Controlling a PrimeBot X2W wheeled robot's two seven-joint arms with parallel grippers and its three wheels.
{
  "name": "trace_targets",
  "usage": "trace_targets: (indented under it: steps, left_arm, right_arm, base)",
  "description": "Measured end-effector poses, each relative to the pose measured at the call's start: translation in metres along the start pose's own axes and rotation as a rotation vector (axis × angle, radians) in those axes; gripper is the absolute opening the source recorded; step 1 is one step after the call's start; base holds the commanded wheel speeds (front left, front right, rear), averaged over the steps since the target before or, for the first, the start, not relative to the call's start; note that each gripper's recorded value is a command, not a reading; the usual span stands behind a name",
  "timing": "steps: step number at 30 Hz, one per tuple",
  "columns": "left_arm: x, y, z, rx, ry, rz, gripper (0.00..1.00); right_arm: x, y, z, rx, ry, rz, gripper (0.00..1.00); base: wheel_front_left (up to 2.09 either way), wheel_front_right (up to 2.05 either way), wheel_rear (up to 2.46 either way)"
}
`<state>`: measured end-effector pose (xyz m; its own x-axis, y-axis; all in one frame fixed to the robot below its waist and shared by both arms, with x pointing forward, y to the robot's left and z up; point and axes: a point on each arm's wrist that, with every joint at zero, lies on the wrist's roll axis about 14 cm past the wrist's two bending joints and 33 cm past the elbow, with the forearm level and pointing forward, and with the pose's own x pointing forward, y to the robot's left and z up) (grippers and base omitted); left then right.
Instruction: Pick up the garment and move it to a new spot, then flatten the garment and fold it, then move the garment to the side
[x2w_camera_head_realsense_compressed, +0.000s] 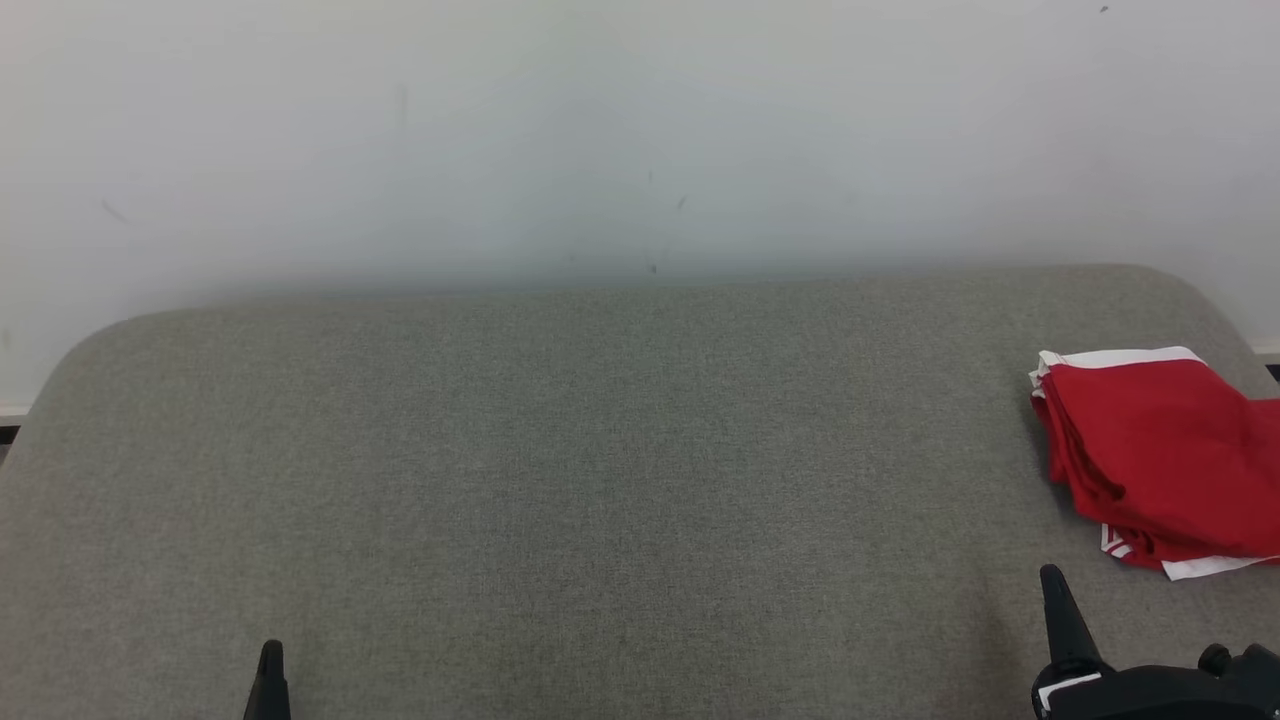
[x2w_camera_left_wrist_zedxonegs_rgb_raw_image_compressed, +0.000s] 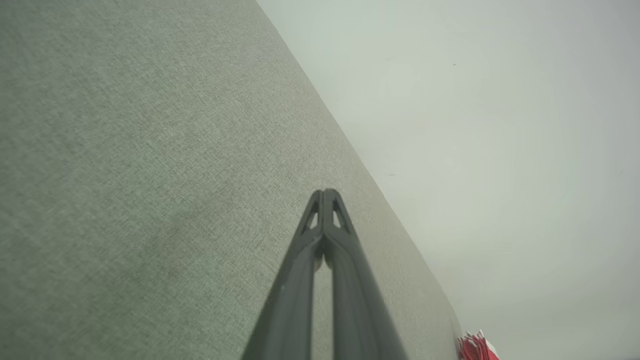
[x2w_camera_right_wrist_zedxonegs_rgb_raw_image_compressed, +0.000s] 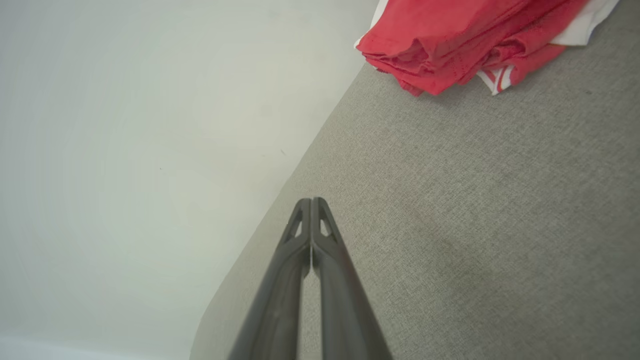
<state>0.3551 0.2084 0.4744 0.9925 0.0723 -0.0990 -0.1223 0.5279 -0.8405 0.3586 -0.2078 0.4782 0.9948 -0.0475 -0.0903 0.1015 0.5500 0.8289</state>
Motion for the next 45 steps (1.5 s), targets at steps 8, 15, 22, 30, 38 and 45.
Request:
trace_targets:
  steps: [8, 15, 22, 30, 38, 45]
  left_arm:
    - [0.005, -0.004, 0.001, -0.083, 0.007, -0.011, 0.00]
    - [0.008, -0.008, 0.001, -0.152, 0.011, -0.021, 0.00]
    - [0.011, -0.012, 0.001, -0.216, 0.019, -0.030, 0.00]
    - [0.015, -0.016, 0.002, -0.286, 0.024, -0.042, 0.00]
    - [0.019, -0.020, 0.004, -0.353, 0.028, -0.056, 0.00]
    - [0.021, -0.023, 0.004, -0.406, 0.033, -0.066, 0.00]
  right_arm:
    - [0.003, 0.003, 0.001, 0.090, 0.000, 0.006, 0.00]
    - [0.007, 0.007, 0.003, 0.162, 0.000, 0.018, 0.00]
    - [0.010, 0.010, 0.004, 0.229, 0.003, 0.026, 0.00]
    - [0.013, 0.014, 0.005, 0.300, 0.006, 0.037, 0.00]
    - [0.016, 0.017, 0.006, 0.367, 0.009, 0.049, 0.00]
    - [0.018, 0.020, 0.006, 0.425, 0.012, 0.058, 0.00]
  base:
    - [0.00, 0.00, 0.00]
    - [0.00, 0.00, 0.00]
    - [0.00, 0.00, 0.00]
    - [0.00, 0.00, 0.00]
    - [0.00, 0.00, 0.00]
    - [0.00, 0.00, 0.00]
